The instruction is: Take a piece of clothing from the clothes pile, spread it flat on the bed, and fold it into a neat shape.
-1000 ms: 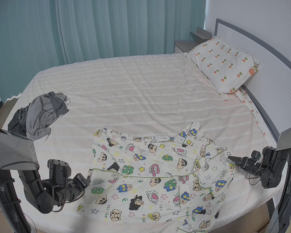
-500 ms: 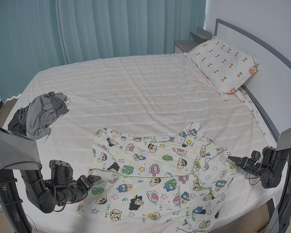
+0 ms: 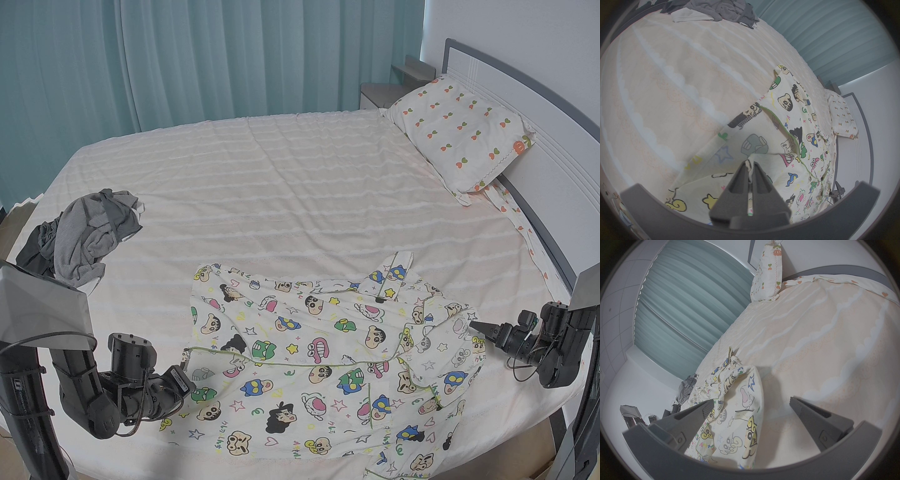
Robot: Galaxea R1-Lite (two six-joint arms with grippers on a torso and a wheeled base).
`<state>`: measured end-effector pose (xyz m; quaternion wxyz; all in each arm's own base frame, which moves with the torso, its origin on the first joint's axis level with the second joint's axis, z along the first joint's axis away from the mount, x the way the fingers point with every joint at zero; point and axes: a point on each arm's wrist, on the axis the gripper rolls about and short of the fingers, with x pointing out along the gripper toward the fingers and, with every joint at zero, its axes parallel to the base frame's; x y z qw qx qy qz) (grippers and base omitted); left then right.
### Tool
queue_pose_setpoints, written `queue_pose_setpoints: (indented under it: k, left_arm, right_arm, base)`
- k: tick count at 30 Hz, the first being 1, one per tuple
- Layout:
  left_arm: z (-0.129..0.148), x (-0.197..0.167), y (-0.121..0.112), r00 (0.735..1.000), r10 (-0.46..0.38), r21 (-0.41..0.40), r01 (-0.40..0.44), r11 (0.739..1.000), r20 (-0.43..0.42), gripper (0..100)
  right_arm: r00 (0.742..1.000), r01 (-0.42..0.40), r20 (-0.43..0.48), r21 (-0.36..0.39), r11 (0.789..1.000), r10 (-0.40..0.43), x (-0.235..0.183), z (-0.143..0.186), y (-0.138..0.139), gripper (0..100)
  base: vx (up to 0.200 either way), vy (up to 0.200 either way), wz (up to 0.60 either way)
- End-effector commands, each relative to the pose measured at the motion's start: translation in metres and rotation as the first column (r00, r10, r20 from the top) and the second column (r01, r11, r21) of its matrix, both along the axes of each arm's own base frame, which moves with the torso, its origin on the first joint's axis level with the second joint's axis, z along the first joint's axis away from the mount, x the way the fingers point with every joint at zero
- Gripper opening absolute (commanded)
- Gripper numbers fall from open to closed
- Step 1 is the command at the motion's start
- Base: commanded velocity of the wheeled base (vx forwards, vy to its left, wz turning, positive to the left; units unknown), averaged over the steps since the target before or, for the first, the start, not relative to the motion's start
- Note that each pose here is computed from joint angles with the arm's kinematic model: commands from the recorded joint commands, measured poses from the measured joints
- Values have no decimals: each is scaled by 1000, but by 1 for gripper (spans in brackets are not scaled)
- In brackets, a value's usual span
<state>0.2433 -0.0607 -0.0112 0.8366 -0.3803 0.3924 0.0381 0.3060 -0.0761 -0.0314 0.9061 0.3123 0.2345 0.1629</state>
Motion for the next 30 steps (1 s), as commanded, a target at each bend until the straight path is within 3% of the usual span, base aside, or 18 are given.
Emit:
queue_pose_setpoints:
  k: [1, 10, 15, 21, 30]
  left_arm:
    - [5, 0, 2, 999, 28, 15, -28, 999, 22, 0]
    - [15, 10, 2, 981, 72, -2, -73, 997, 183, 0]
    - [10, 14, 6, 976, 84, -3, -86, 996, 201, 0]
    - [-1, 18, 20, 972, 120, 81, -138, 987, 200, 0]
    - [-10, 23, 15, 965, 108, 69, -128, 989, 237, 0]
  right_arm:
    - [1000, 0, -1, 1, 1000, 0, 0, 0, 0, 100]
    - [1000, 1, -2, 2, 1000, -1, 0, -1, 0, 100]
    - [1000, 0, 0, 0, 1000, 0, 0, -1, 0, 100]
    - [1000, 0, 0, 0, 1000, 0, 0, -1, 0, 100]
    - [1000, 0, 0, 0, 1000, 0, 0, -1, 0, 100]
  base:
    - [0, 0, 0]
    - [0, 0, 0]
    - [0, 0, 0]
    - [0, 0, 0]
    - [0, 0, 0]
